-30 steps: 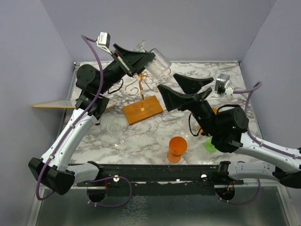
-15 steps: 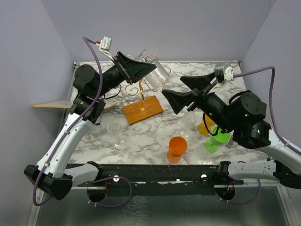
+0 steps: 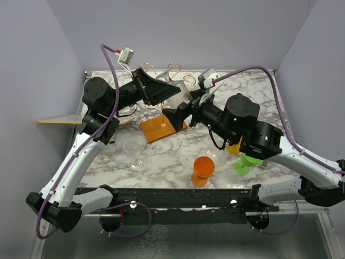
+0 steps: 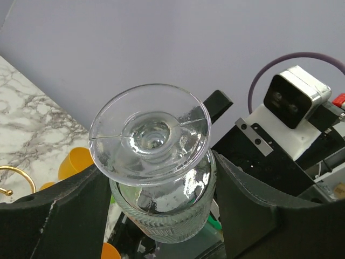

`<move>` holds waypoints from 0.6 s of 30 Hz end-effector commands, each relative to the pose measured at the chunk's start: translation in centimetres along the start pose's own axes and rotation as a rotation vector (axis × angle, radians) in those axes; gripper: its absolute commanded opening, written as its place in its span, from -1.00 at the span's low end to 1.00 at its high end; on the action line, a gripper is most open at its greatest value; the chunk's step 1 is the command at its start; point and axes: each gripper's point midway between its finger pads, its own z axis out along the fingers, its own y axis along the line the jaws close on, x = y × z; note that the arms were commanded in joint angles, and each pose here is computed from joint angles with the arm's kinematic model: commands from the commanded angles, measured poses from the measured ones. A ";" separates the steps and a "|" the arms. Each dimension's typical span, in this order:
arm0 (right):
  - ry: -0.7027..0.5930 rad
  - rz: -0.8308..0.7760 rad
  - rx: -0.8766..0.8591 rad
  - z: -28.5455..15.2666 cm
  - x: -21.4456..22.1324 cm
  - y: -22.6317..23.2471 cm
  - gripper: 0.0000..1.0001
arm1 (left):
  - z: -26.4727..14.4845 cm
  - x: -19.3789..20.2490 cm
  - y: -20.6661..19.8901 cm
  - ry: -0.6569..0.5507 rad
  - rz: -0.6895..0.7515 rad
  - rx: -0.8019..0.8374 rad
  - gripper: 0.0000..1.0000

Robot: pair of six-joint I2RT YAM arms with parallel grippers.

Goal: Place the wine glass upside down on the wine glass rack

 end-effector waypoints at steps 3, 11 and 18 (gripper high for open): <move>0.024 0.037 0.051 -0.3 0.4 -0.7 0.90 | -1.2 0.2 -2.7 -0.004 0.114 0.083 -0.47; 0.079 0.039 0.045 0.1 1.2 -0.3 0.83 | -2.1 1.1 -2.2 0.023 0.202 0.050 -0.47; 0.148 0.072 -0.005 0.5 2.9 1.1 0.63 | -2.5 1.4 -2.5 0.032 0.232 0.055 -0.47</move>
